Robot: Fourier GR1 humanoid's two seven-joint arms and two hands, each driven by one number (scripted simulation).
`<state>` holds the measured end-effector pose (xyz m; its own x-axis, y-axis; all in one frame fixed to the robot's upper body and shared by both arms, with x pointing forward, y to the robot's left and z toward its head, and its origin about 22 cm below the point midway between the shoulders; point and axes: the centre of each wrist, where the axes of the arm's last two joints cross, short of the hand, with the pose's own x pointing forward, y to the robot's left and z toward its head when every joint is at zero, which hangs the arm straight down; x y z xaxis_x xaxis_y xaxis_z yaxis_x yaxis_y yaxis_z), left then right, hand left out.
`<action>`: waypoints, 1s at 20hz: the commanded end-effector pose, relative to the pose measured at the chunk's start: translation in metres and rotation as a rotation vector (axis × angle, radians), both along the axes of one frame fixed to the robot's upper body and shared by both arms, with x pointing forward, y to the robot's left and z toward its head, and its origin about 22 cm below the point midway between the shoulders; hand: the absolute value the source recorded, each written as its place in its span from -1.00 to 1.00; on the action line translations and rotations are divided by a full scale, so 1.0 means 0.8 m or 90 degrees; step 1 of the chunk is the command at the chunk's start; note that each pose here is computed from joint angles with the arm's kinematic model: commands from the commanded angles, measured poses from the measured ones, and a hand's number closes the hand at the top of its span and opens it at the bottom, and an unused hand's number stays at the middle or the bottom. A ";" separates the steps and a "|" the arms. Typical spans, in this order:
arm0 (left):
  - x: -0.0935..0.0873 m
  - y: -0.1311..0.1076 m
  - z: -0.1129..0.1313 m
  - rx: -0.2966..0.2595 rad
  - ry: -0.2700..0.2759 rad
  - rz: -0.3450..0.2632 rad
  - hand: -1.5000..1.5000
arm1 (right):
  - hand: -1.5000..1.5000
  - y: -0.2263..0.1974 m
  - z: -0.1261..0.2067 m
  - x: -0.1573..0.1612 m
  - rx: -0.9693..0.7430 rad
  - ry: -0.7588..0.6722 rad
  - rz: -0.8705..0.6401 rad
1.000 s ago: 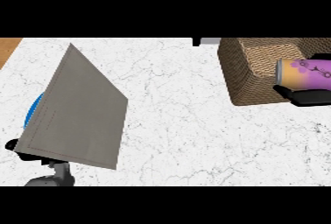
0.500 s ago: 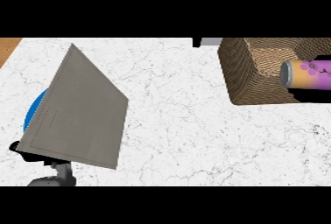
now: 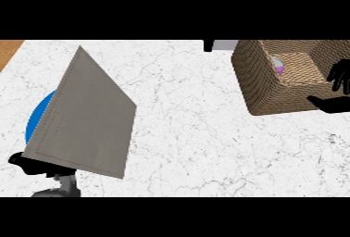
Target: Pick the can from the placemat and place it in the basket
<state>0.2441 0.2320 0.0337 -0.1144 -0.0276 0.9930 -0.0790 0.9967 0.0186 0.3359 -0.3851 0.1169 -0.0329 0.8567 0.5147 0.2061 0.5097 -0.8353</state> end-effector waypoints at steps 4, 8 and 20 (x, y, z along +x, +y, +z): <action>0.008 -0.007 0.005 -0.007 0.000 -0.001 0.00 | -1.00 -0.001 -0.037 0.008 0.072 0.009 -0.012; 0.011 0.016 0.011 0.001 0.002 0.000 0.00 | -1.00 -0.016 -0.017 0.012 0.119 -0.072 -0.017; -0.016 0.016 -0.017 0.006 0.005 0.007 0.00 | -1.00 -0.076 0.056 -0.002 0.134 -0.174 -0.146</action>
<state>0.2372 0.2362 0.0325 -0.1079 -0.0325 0.9936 -0.0893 0.9957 0.0229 0.3310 -0.4381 0.1415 -0.0509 0.7709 0.6349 0.4631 0.5815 -0.6689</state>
